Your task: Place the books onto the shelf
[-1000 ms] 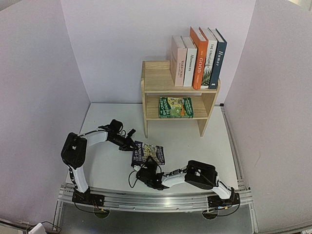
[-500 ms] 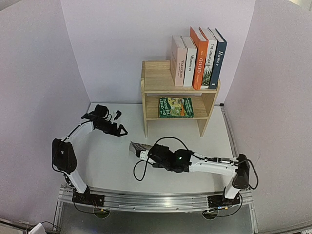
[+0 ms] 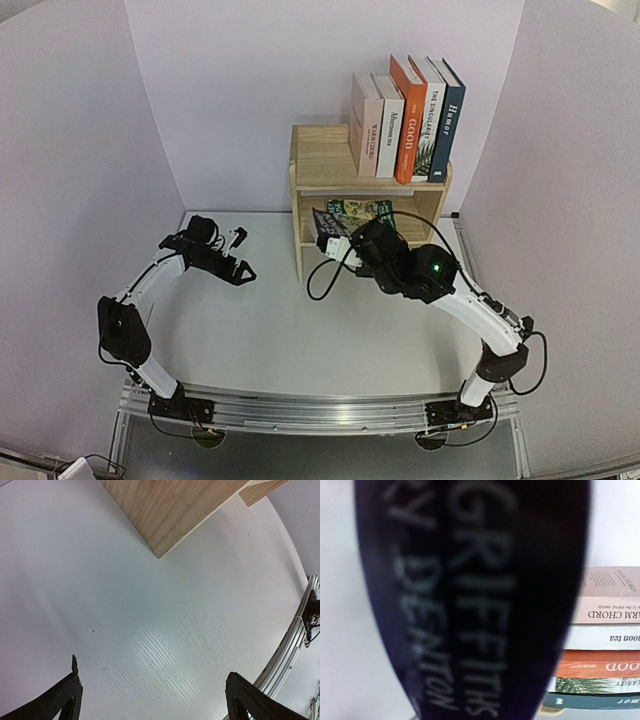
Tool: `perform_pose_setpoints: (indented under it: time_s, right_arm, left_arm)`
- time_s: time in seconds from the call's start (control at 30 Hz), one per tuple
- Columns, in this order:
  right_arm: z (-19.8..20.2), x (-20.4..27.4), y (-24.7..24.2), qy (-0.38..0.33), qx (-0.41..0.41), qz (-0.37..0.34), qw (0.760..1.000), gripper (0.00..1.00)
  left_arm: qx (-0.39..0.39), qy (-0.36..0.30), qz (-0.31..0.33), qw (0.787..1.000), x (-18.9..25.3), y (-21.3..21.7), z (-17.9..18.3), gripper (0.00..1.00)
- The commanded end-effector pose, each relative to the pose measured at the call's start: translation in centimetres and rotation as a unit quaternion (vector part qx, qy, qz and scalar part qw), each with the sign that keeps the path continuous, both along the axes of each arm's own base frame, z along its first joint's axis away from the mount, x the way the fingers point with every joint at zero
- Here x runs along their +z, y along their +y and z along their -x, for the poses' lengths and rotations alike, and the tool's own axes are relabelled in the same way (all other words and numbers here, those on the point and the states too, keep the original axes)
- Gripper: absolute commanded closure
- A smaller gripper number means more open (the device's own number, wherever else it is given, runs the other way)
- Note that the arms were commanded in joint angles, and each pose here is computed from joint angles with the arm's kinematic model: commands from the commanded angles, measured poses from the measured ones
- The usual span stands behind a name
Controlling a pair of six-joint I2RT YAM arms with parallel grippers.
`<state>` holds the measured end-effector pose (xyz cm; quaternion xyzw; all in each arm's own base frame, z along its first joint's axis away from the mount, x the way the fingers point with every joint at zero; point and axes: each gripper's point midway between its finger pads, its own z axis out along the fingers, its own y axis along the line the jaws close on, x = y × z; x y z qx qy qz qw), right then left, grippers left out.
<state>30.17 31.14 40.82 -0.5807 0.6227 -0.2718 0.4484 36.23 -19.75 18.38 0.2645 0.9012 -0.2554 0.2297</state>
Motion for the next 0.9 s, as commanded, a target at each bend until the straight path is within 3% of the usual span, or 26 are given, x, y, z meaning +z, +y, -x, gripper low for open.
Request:
perform_pose_setpoints:
  time_s: [0.0, 0.4, 0.87]
  right_arm:
    - [-5.4, 2.2, -1.4, -0.101, -0.054, 0.082, 0.990, 1.00]
    - [-15.8, -0.7, -0.4, -0.185, -0.085, 0.064, 0.977, 1.00]
    - [-16.9, -7.0, -2.3, -0.131, -0.067, 0.104, 0.984, 1.00]
  left_arm:
    - [-0.007, -0.030, -0.001, 1.000, 1.7, 0.2, 0.2, 0.00]
    - [-0.018, -0.043, -0.004, 0.999, 2.2, 0.5, 1.0, 0.00]
    - [-0.022, -0.043, -0.001, 0.999, 2.0, 0.4, 1.3, 0.00]
